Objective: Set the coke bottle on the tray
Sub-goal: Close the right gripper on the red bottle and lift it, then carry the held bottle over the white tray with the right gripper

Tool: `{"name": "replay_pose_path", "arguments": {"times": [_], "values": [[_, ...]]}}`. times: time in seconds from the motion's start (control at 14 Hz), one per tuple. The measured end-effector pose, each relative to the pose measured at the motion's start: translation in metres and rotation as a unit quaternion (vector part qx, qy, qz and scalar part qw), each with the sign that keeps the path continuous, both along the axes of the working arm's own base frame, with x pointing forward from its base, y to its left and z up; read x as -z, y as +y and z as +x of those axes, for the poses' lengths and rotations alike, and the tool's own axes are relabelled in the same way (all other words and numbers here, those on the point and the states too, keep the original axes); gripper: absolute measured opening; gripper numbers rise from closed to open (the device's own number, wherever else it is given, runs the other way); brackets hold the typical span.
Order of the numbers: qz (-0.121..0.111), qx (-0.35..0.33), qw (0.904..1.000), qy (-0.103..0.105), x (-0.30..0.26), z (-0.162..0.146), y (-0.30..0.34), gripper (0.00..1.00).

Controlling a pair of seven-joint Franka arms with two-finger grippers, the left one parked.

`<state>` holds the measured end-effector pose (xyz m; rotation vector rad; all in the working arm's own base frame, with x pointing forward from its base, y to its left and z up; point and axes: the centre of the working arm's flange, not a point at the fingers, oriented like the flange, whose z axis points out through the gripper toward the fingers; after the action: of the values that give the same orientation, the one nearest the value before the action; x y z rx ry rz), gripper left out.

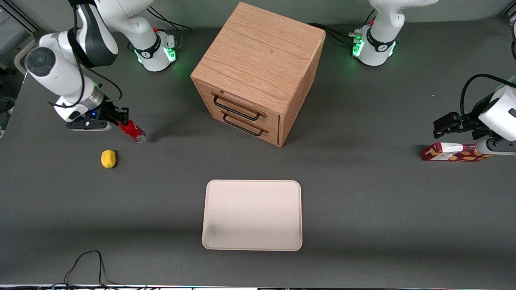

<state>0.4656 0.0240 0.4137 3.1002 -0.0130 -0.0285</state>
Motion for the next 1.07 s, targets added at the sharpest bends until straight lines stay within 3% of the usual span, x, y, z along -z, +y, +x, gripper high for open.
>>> {"name": "replay_pose_path", "arguments": {"times": [0.36,0.71,0.86,1.07], "values": [[-0.016,-0.019,0.9997,0.000,-0.111,0.067,0.062,0.32],[-0.009,-0.025,0.9996,0.010,-0.193,0.124,0.123,0.32],[-0.017,-0.038,0.9991,-0.004,-0.207,0.147,0.152,0.32],[-0.013,-0.068,0.9974,-0.016,-0.184,0.176,0.199,0.32]]}}
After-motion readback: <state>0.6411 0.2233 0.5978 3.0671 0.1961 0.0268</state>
